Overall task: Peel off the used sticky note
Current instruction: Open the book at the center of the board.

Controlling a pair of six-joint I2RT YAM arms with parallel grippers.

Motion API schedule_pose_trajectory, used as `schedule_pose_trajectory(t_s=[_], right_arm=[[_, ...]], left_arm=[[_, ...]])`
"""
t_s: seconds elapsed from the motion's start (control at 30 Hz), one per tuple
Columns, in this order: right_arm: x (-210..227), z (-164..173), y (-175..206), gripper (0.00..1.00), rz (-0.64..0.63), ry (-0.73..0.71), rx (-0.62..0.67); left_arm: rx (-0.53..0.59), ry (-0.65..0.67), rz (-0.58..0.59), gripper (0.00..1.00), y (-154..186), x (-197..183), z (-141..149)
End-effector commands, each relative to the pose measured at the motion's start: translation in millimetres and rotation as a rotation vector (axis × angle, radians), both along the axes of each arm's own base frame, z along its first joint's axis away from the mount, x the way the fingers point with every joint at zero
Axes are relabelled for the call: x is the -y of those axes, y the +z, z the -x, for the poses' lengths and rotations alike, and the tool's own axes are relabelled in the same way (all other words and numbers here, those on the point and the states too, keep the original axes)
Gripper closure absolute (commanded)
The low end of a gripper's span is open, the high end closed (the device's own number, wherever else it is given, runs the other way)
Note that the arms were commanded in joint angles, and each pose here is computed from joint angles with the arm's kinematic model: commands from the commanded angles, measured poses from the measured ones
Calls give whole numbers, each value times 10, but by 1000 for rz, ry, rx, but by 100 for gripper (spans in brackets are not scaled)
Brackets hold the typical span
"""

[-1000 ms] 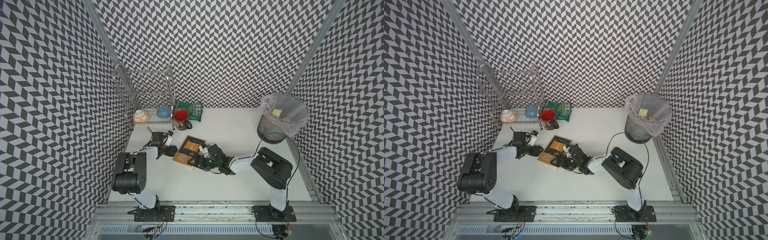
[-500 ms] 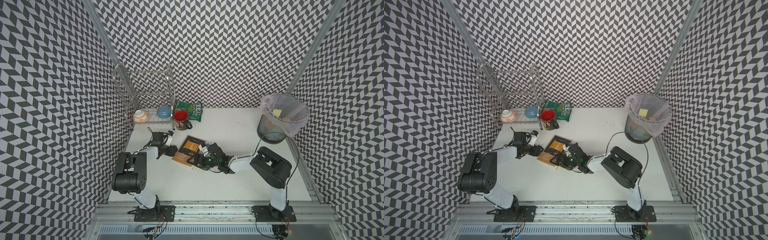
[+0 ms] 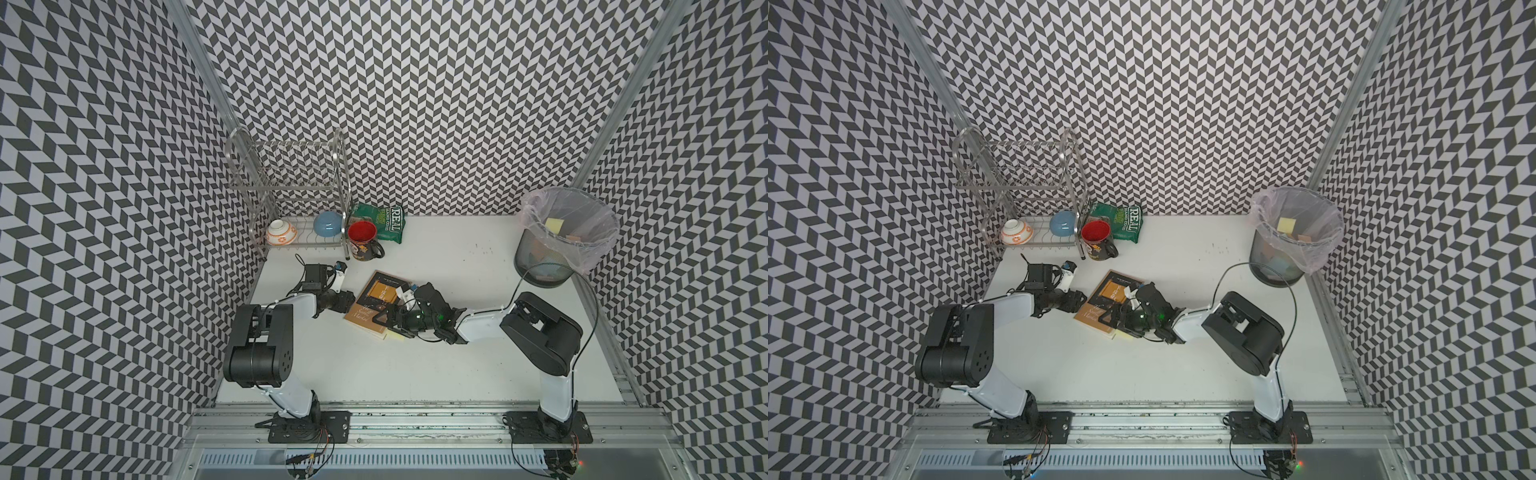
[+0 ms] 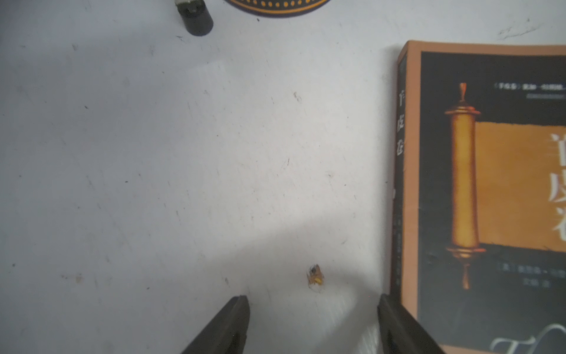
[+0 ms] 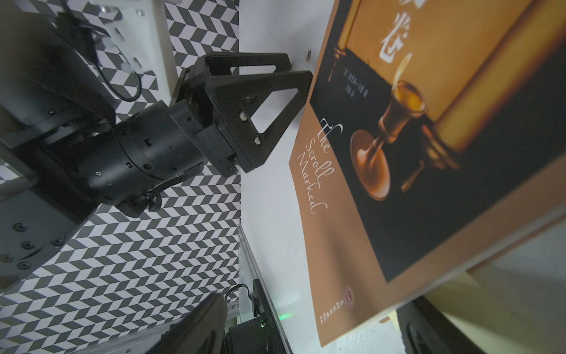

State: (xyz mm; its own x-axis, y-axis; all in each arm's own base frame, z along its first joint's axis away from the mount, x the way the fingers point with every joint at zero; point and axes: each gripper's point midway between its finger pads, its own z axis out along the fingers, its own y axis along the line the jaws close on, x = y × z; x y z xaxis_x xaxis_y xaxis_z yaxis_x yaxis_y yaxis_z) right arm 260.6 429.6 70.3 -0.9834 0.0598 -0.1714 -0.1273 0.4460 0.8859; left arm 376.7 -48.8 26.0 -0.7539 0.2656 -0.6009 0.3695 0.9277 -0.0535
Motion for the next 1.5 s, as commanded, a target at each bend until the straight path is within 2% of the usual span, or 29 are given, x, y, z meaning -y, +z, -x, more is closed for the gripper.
schedule_pose_trajectory(t_s=[0.0,0.3,0.47,0.67,0.77,0.93,1.1,1.23,1.33,1.47], right_arm=[[-47,-117,65,12,-29,-6,39],[-78,-189,62,26,-61,-28,15],[-43,-213,23,43,-61,-57,-8],[-9,-234,0,73,-73,-68,-22],[-13,-219,24,86,-84,-60,-21],[-11,-205,48,97,-92,-56,-21],[-17,-209,108,100,-104,-52,-13],[-38,-203,152,100,-122,-49,-21],[-56,-195,170,100,-131,-43,-32],[-68,-187,169,100,-135,-36,-41]], left_arm=[[-110,-8,15,31,-244,50,247],[-109,-24,29,31,-232,91,266],[-107,-29,32,31,-225,104,270],[-87,-41,33,31,-150,115,266],[-34,-59,12,29,8,103,246],[84,-153,-45,20,495,132,254],[128,-416,-83,7,797,489,699],[154,-589,-133,0,723,786,1110],[187,-654,-157,0,630,947,1305],[263,-629,-220,0,602,1020,1283]])
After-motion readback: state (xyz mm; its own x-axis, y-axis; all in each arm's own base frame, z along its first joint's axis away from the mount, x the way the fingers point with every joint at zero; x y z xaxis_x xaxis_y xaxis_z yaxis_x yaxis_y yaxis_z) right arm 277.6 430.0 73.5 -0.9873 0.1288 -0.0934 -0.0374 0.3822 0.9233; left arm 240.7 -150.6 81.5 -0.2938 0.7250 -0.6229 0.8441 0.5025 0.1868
